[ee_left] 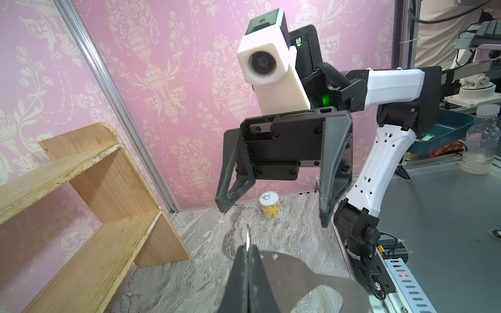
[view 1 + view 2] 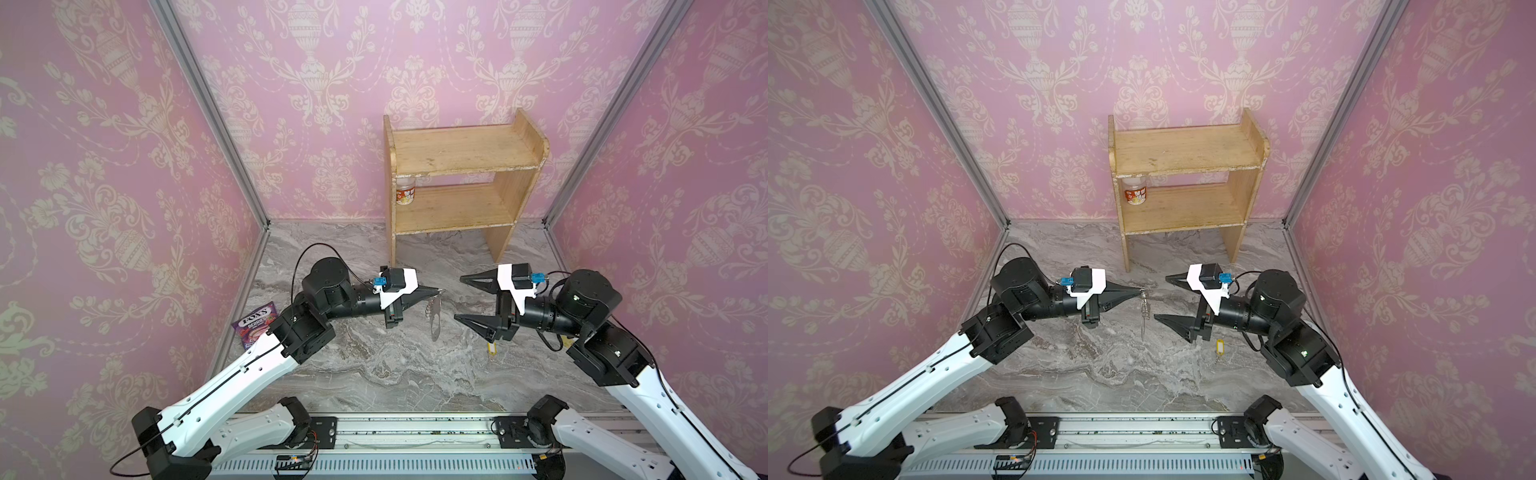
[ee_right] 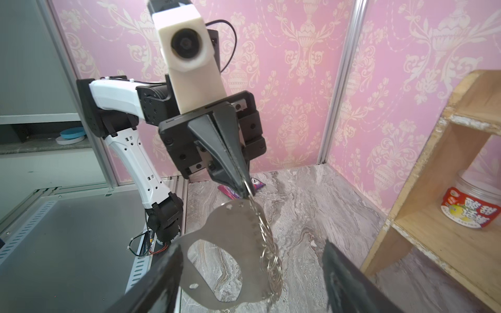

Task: Put the keys on the keyring
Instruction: 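Open the right gripper and pull it back from the plate, then move the right gripper down over the yellow-tagged key on the table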

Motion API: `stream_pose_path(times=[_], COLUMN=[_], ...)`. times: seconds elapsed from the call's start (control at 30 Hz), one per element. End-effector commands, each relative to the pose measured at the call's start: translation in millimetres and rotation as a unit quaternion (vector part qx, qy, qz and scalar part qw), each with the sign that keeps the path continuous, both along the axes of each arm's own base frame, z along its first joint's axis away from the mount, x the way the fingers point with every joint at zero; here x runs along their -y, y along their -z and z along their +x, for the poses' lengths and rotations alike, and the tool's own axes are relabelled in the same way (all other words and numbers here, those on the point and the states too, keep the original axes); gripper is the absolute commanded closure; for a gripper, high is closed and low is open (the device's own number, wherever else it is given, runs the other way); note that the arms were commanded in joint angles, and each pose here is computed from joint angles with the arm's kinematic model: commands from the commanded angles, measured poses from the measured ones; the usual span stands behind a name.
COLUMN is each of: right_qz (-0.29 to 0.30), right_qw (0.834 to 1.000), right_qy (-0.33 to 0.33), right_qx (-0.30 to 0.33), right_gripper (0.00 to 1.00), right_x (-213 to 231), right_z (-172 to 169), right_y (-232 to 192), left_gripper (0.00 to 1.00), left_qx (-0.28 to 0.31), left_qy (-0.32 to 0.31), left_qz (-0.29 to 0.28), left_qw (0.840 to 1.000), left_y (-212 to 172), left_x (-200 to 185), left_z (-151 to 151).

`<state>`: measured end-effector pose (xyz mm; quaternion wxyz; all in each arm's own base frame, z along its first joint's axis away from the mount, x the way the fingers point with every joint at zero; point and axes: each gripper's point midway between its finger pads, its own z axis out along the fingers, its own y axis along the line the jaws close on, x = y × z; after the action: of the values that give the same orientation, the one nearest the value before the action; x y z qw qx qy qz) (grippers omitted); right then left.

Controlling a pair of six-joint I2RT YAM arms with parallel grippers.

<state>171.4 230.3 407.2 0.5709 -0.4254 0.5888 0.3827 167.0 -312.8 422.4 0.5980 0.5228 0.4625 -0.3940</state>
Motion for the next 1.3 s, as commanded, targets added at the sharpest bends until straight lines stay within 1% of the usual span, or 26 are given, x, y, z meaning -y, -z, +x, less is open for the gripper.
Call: stream_pose_path(times=[0.0,0.03,0.1,0.13,0.2,0.3,0.33,0.43,0.53,0.57,0.67,0.73,0.77,0.87,1.0,1.1,1.2,1.27], right_qz=[-0.014,-0.019,-0.029,-0.032,-0.044,-0.069,-0.076,-0.081,-0.079,-0.076,-0.082,-0.091,-0.096,-0.098,-0.07,-0.062,-0.059,-0.06], right_qw=[0.995,0.991,0.976,0.965,0.94,0.892,0.872,0.819,0.768,0.748,0.704,0.678,0.662,0.626,0.614,0.603,0.596,0.595], right_qy=[0.082,0.113,0.177,0.213,0.265,0.344,0.368,0.412,0.453,0.467,0.509,0.532,0.546,0.573,0.57,0.561,0.547,0.536], right_qx=[-0.049,-0.072,-0.121,-0.151,-0.208,-0.286,-0.315,-0.392,-0.446,-0.465,-0.489,-0.5,-0.504,-0.52,-0.542,-0.564,-0.585,-0.596], right_gripper=[0.17,0.16,0.15,0.15,0.15,0.15,0.16,0.16,0.16,0.16,0.16,0.15,0.15,0.09,0.01,0.01,0.01,0.01], right_x=[12,17,29,37,51,72,79,90,103,107,123,133,140,154,157,158,154,150], right_z=[28,40,61,73,89,102,104,101,94,90,81,74,70,60,61,63,64,63], right_y=[10,17,34,44,69,114,134,185,231,245,274,288,295,313,331,346,357,363], left_gripper=[1.0,1.0,1.0,1.0,1.0,1.0,1.0,1.0,1.0,1.0,1.0,1.0,1.0,1.0,1.0,1.0,1.0,1.0], left_qx=[0.004,0.0,-0.009,-0.015,-0.026,-0.036,-0.038,-0.045,-0.055,-0.06,-0.068,-0.07,-0.071,-0.074,-0.077,-0.078,-0.079,-0.079], left_qy=[0.013,0.012,0.009,0.006,-0.001,-0.012,-0.017,-0.032,-0.042,-0.045,-0.057,-0.062,-0.062,-0.063,-0.062,-0.058,-0.06,-0.062], left_qz=[-0.028,-0.031,-0.035,-0.035,-0.034,-0.03,-0.03,-0.026,-0.016,-0.013,-0.008,-0.005,-0.004,-0.002,0.003,0.004,0.006,0.008], left_qw=[1.0,0.999,0.999,0.999,0.999,0.999,0.999,0.998,0.997,0.997,0.996,0.996,0.996,0.995,0.995,0.995,0.995,0.995], left_y=[-10,-9,-5,-1,6,17,20,30,42,46,57,61,62,65,69,70,69,69], left_x=[-4,-4,-4,-3,-2,-3,-4,-7,-9,-9,-12,-14,-15,-15,-14,-12,-13,-14], left_z=[-4,-3,0,1,5,8,9,12,15,16,18,18,17,17,18,18,18,18])
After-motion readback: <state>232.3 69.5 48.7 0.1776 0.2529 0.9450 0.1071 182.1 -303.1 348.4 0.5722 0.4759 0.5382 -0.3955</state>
